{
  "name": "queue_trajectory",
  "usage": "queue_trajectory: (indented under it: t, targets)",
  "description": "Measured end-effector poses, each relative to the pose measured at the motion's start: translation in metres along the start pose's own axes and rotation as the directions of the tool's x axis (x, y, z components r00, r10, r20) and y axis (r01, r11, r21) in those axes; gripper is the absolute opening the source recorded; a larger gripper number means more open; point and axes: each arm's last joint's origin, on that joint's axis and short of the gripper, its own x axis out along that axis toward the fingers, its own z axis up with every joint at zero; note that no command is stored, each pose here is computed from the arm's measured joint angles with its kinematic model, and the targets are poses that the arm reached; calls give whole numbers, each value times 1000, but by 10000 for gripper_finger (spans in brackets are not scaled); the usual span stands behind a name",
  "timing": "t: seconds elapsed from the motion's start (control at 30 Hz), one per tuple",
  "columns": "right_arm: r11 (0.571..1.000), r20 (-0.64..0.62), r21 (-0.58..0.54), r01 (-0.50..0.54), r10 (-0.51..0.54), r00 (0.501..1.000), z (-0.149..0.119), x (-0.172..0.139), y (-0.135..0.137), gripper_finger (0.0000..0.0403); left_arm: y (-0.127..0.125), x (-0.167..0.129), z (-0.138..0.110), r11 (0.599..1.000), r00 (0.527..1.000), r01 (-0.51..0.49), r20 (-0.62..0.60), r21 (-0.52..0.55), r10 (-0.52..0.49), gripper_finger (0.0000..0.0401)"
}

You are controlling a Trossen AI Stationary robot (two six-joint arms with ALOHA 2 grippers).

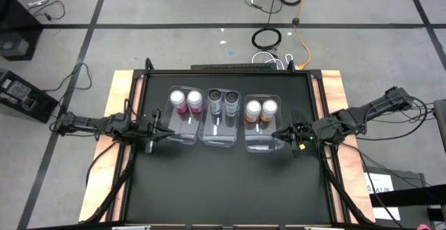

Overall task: Sort soda cans
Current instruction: Return to Home Position

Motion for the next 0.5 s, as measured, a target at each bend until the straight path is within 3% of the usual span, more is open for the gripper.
queue_trajectory:
  t: [0.23,0.5]
  targets:
    - [1000,-36,-19,23,-23,999,-4,0,-3,0,0,0,0,994,1000,1,-2,-108,-1,42]
    - [989,-72,-140,38,-48,996,-8,1,-4,0,0,0,0,994,1000,1,-2,-111,-1,42]
